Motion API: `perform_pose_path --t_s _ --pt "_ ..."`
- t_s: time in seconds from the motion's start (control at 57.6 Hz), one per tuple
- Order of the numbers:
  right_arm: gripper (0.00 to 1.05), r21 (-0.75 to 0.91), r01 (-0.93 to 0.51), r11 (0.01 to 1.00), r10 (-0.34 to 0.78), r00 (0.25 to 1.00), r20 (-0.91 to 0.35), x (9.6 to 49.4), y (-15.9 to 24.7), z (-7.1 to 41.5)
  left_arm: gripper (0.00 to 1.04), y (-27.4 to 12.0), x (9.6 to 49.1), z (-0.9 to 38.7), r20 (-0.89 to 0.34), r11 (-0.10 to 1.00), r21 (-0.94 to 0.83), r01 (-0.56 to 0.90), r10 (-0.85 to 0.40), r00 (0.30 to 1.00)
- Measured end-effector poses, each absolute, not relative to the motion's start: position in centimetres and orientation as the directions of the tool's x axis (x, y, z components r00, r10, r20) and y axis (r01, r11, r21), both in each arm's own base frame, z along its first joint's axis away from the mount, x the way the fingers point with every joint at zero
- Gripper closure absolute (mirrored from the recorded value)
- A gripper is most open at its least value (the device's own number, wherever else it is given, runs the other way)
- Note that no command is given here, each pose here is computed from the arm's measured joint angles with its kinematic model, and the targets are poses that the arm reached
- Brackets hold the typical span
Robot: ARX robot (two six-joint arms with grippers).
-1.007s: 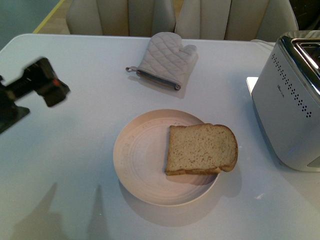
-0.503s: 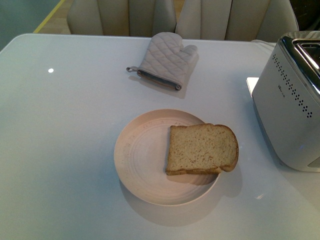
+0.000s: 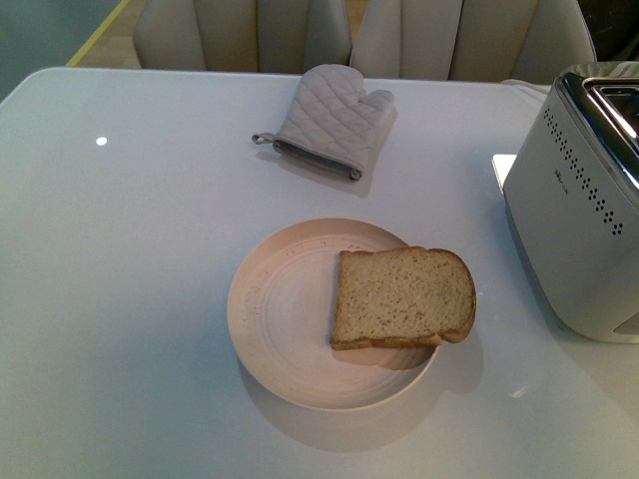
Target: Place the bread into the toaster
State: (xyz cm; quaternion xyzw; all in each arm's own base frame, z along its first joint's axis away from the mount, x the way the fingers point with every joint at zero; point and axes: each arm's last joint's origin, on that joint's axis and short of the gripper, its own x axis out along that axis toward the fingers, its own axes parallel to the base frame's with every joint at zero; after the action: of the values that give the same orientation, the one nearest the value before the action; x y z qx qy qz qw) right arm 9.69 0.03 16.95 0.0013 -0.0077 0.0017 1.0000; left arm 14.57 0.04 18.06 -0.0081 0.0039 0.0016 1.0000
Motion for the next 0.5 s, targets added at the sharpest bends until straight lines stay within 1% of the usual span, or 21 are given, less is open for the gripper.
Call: perform_pose_path --t_s 0.33,0.503 --pt "0.09 0.002 -0.003 1.000 0.003 1.000 0.015 9.7 0.0 17.0 1.02 0.0 13.0 16.8 0.001 1.000 -0.014 0.000 0.000 1.000" --pt "0.09 0.002 -0.003 1.000 0.003 1.000 0.015 9.7 0.0 17.0 1.02 0.0 12.4 17.0 0.011 1.000 -0.013 -0.002 0.002 1.000"
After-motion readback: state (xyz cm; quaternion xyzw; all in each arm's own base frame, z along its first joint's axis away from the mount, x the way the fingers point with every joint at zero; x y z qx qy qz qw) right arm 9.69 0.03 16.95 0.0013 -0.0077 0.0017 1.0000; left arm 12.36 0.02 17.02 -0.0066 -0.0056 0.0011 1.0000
